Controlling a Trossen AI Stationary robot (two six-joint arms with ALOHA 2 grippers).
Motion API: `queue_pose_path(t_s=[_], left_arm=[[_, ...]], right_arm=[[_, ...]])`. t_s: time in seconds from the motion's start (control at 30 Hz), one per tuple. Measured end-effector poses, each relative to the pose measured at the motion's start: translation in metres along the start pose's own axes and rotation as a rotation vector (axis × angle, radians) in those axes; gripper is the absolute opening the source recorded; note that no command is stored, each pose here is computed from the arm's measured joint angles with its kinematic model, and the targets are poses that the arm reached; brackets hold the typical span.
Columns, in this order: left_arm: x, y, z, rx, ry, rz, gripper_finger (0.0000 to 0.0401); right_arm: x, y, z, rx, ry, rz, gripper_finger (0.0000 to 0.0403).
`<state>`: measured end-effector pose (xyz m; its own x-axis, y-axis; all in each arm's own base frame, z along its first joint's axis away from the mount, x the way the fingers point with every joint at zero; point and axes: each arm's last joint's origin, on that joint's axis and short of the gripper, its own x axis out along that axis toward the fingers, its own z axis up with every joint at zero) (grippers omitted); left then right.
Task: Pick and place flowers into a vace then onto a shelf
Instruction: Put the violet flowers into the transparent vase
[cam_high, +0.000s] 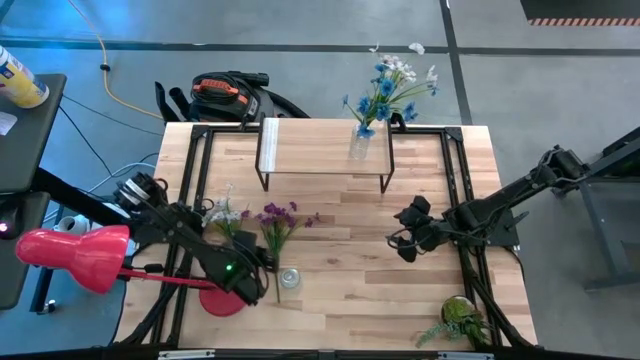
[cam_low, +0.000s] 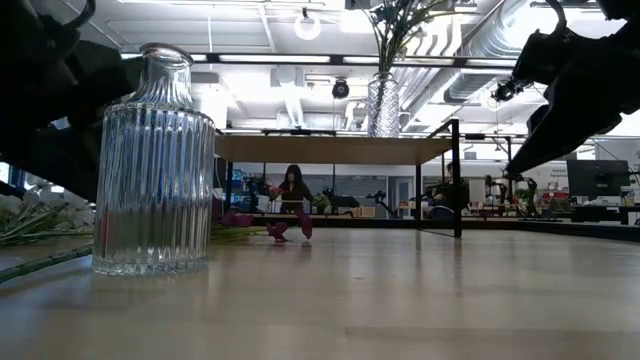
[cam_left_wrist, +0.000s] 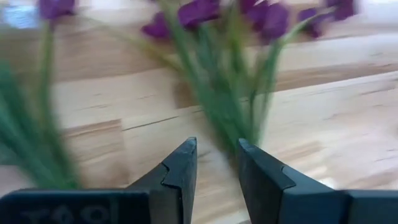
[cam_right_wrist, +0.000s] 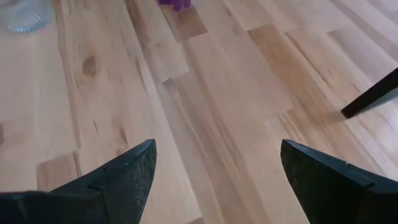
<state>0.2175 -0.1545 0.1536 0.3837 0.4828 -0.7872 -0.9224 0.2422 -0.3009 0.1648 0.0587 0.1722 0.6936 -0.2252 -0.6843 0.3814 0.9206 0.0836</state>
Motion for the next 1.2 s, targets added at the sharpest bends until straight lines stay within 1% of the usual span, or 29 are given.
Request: queue_pose_path(t_s=[0.07, 0.23, 0.33, 0.4, 0.47, 0.6, 0.7, 0.83, 1.0, 1.2], left_arm=[[0.001, -0.001, -0.002, -0.005, -0.018, -0.022, 0.0145], [0.001, -0.003, -0.003, -0.048, 0.004, -0.031, 0.0145], [0.001, -0.007, -0.005, -0.078, 0.025, -0.062, 0.0145], [0.001, -0.009, -0.007, -0.097, 0.045, -0.081, 0.0145], [0.000, -0.011, -0.008, -0.103, 0.070, -0.089, 0.0145], [0.000, -0.011, -0.009, -0.124, 0.106, -0.073, 0.0145], [-0.007, -0.011, -0.007, -0.142, 0.149, -0.083, 0.0145], [-0.011, -0.010, -0.009, -0.140, 0.180, -0.082, 0.0145], [-0.013, -0.009, -0.011, -0.136, 0.210, -0.071, 0.0145], [-0.012, -0.009, -0.011, -0.222, 0.201, -0.072, 0.0145]], right_arm=[[0.000, 0.000, 0.000, 0.000, 0.005, 0.006, 0.0332], [0.000, 0.002, -0.001, 0.011, 0.044, 0.054, 0.0332], [0.000, 0.003, -0.003, 0.114, 0.093, 0.105, 0.0332], [-0.001, 0.005, -0.003, 0.200, 0.142, 0.152, 0.0332], [-0.001, 0.007, -0.005, 0.259, 0.199, 0.200, 0.0332], [-0.002, 0.009, -0.007, 0.289, 0.275, 0.267, 0.0333], [-0.003, 0.011, -0.007, 0.292, 0.307, 0.310, 0.0332], [-0.003, 0.011, -0.007, 0.288, 0.308, 0.307, 0.0332], [-0.002, 0.008, -0.006, 0.282, 0.240, 0.240, 0.0332], [-0.002, 0.008, -0.005, 0.265, 0.220, 0.224, 0.0332]])
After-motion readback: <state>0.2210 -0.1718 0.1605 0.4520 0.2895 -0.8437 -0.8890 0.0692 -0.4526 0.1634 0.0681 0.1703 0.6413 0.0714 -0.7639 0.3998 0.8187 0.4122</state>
